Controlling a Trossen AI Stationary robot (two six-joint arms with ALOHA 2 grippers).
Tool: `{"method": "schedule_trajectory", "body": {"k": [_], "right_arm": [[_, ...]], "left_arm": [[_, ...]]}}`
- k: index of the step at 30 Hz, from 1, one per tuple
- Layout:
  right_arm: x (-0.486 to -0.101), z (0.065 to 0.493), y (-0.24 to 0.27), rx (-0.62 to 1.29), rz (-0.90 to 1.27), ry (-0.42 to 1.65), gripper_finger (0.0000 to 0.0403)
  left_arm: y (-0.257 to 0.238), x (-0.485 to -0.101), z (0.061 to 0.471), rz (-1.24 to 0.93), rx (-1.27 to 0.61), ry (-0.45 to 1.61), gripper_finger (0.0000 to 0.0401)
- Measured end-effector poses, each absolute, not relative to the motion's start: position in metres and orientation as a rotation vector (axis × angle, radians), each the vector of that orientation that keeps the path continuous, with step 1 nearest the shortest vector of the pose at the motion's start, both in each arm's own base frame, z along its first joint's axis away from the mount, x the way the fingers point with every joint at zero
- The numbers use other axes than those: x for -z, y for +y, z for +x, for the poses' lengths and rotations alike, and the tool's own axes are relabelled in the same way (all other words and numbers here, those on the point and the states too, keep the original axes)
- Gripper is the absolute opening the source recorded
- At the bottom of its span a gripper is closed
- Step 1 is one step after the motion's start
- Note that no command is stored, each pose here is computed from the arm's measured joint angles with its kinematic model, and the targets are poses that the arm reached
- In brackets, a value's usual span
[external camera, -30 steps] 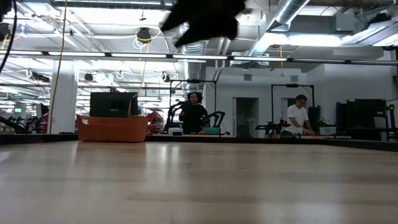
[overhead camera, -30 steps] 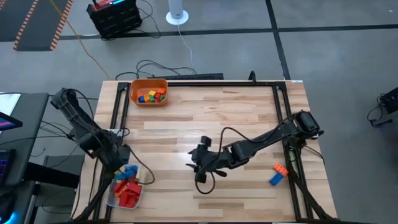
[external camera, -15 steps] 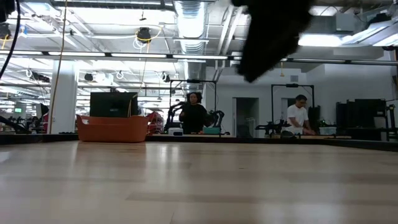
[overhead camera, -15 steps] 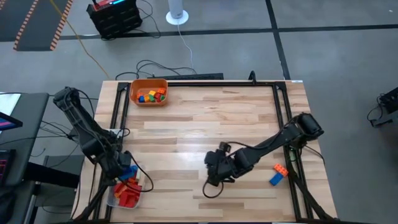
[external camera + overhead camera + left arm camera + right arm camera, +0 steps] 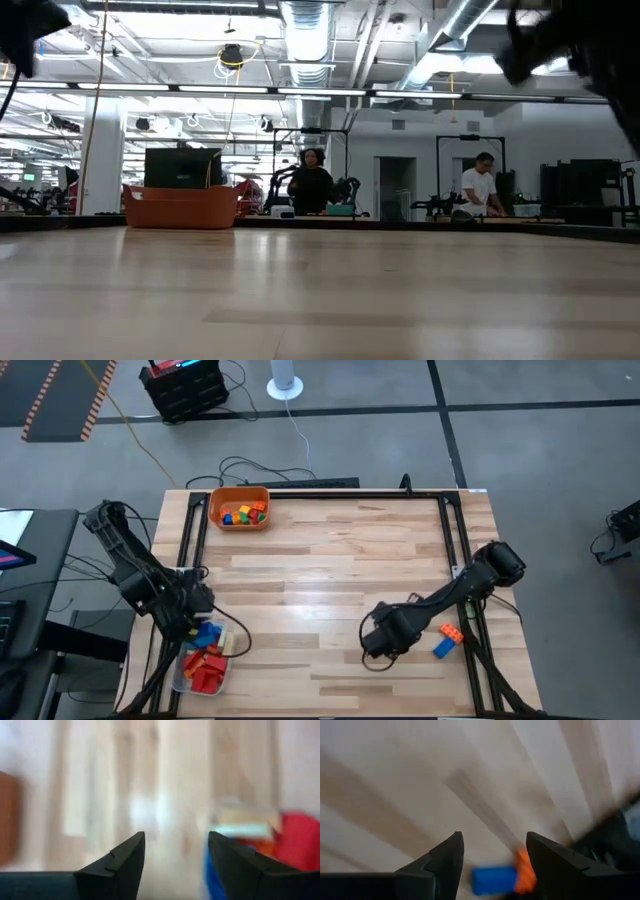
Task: Sort blocks by size
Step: Put the large orange game piece into the transparent bin
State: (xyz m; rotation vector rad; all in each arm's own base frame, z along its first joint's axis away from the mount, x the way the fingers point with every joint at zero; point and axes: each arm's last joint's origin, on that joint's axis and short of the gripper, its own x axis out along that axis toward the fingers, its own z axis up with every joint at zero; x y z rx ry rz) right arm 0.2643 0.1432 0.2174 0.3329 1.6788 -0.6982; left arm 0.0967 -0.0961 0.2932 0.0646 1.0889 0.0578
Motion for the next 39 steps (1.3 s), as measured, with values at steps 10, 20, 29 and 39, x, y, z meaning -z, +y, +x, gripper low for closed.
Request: {"method": "schedule_trajectory", "body": {"k": [10, 20, 29, 39], "right_arm": [[-0.169, 0.227, 0.115, 0.681, 0.446, 2.032, 0.0248], [-0.171, 0.175, 0.089, 0.676, 0.709, 1.88, 0.0248], [-0.151, 0.146, 0.084, 0.726, 0.764, 1.95, 0.0248], [-0.132, 0.139, 0.082, 0.681, 0.809, 1.943, 0.0248]], "left_arm": [[-0.095, -0.296, 0.101, 0.153, -0.105, 0.975, 0.0212], [-0.095, -0.296, 0.101, 0.166, -0.098, 0.975, 0.0212], [-0.095, -0.296, 0.101, 0.17, -0.102, 0.968, 0.0212], [-0.095, -0.296, 0.101, 0.164, -0.105, 0.967, 0.0212]]}}
